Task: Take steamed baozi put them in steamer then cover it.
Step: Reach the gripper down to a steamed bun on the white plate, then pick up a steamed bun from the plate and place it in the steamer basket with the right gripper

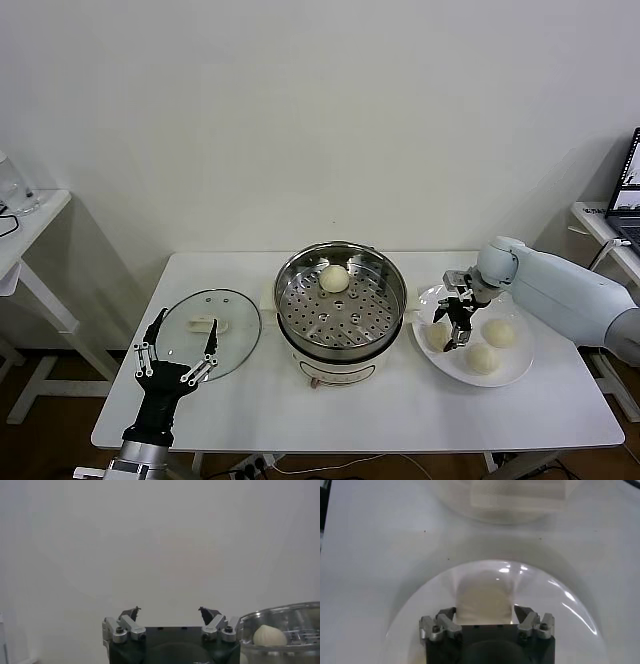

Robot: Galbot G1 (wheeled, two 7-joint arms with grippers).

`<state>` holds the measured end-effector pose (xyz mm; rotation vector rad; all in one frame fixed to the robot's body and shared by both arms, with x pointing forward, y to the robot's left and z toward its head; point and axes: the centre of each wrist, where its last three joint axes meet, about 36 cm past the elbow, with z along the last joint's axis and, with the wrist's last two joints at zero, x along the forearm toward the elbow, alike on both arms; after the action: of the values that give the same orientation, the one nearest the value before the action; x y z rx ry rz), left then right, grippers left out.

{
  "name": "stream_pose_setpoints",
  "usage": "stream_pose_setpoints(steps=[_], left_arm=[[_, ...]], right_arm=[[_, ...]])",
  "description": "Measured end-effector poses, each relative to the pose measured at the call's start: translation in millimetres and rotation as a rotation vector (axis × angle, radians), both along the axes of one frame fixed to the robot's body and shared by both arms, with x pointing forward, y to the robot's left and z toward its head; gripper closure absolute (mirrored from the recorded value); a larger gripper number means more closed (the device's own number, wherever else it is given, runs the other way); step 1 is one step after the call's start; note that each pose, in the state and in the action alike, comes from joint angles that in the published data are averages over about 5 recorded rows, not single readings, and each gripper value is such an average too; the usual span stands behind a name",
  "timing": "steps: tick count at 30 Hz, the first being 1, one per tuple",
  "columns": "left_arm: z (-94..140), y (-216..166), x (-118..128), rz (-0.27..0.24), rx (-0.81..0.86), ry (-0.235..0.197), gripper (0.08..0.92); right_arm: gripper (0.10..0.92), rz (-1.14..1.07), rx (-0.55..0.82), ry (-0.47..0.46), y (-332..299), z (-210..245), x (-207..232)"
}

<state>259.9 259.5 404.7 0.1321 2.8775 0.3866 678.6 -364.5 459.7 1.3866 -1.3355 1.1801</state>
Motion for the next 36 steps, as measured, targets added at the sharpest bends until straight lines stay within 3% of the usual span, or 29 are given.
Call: stream_pose_setpoints(steps=[7,13,29,36], left_arm=[[0,1,1,0.005,0.001,-0.003,0.177],[1,0,2,0.003,0.0,-0.007,0.177],[9,-8,6,-0.024,-0.01,-0.025,0.177],[10,-11,8,-0.031,-0.018,-0.032,0.177]], right_arm=[[0.38,0.016,-0.011,-0.009,3,5,1],[0.392,0.043,-0.017,-0.022,3,30,5],[0.383,0.246,-0.038,-0.107,76,222,26],[0.389,0.344,-0.013,-0.099,148,259,15]])
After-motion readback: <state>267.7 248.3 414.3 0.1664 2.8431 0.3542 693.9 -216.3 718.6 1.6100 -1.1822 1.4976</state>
